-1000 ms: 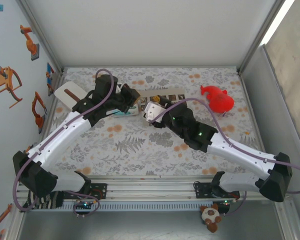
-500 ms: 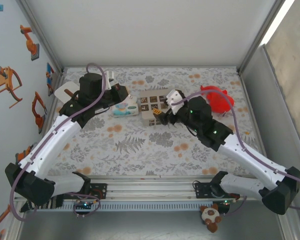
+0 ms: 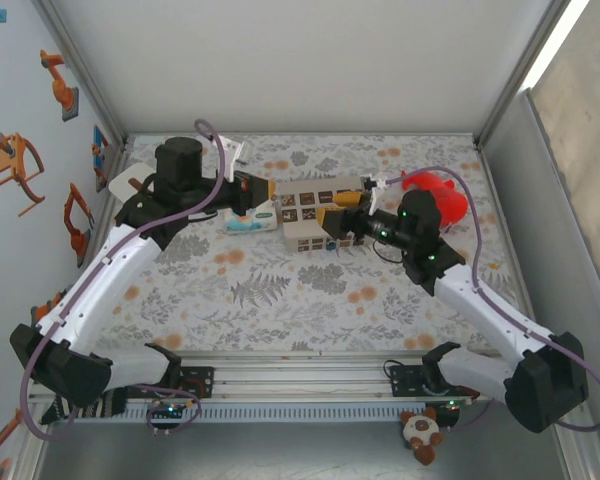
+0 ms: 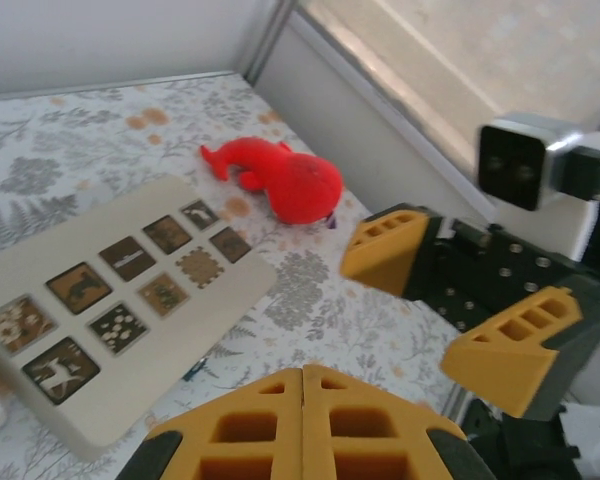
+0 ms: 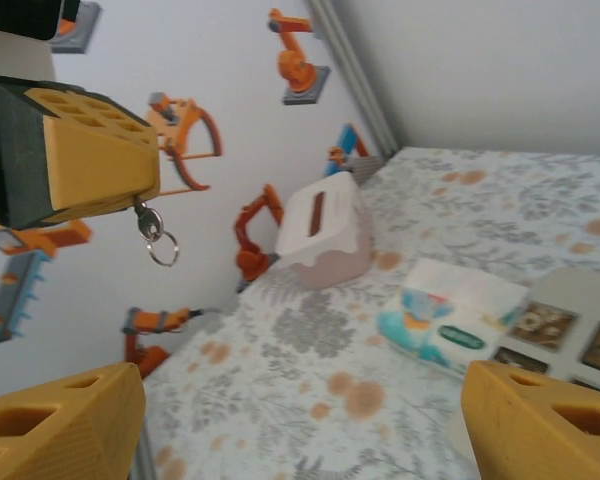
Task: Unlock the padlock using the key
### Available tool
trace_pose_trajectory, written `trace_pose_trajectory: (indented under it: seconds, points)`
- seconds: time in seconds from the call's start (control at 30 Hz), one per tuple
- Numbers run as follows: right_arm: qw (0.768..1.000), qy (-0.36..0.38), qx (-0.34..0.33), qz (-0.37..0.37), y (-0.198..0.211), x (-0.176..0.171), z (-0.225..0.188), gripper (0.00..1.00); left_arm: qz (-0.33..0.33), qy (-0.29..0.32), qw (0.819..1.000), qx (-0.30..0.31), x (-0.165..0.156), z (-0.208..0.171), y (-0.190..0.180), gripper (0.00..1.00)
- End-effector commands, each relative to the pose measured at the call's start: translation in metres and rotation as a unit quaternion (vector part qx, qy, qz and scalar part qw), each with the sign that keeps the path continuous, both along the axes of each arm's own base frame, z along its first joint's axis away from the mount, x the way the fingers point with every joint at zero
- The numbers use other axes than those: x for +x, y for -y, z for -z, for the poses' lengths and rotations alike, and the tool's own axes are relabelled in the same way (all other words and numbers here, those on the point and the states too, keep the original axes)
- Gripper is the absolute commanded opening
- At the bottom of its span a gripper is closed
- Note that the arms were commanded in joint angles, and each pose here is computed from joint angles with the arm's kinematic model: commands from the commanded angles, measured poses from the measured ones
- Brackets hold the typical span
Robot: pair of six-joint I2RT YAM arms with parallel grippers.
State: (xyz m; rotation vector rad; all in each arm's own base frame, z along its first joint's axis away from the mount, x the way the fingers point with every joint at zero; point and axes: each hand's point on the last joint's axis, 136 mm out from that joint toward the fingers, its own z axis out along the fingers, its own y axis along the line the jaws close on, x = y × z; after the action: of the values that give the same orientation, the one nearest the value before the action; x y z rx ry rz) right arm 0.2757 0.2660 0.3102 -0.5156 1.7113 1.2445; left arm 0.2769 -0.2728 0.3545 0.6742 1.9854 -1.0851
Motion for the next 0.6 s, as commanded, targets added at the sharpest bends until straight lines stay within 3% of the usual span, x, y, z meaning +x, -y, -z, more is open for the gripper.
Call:
trace_pose_trajectory:
  seconds: [0.0,0.37,0.57]
  points:
    - [0.993,-0.023,0.086,-0.074,-0.013,-0.014,-0.026,0.79,0.081,0.049,0.995,-0.033,-0.016,-0.030,0.012,0.00]
    - [0.986,-0.015,0.118,-0.119,-0.034,-0.020,-0.046,0.74,0.111,0.045,0.992,-0.038,-0.021,-0.032,0.020,0.00]
    - [0.984,-0.018,0.118,-0.131,-0.053,-0.022,-0.048,0.67,0.109,0.044,0.992,-0.035,-0.019,-0.031,0.019,0.00]
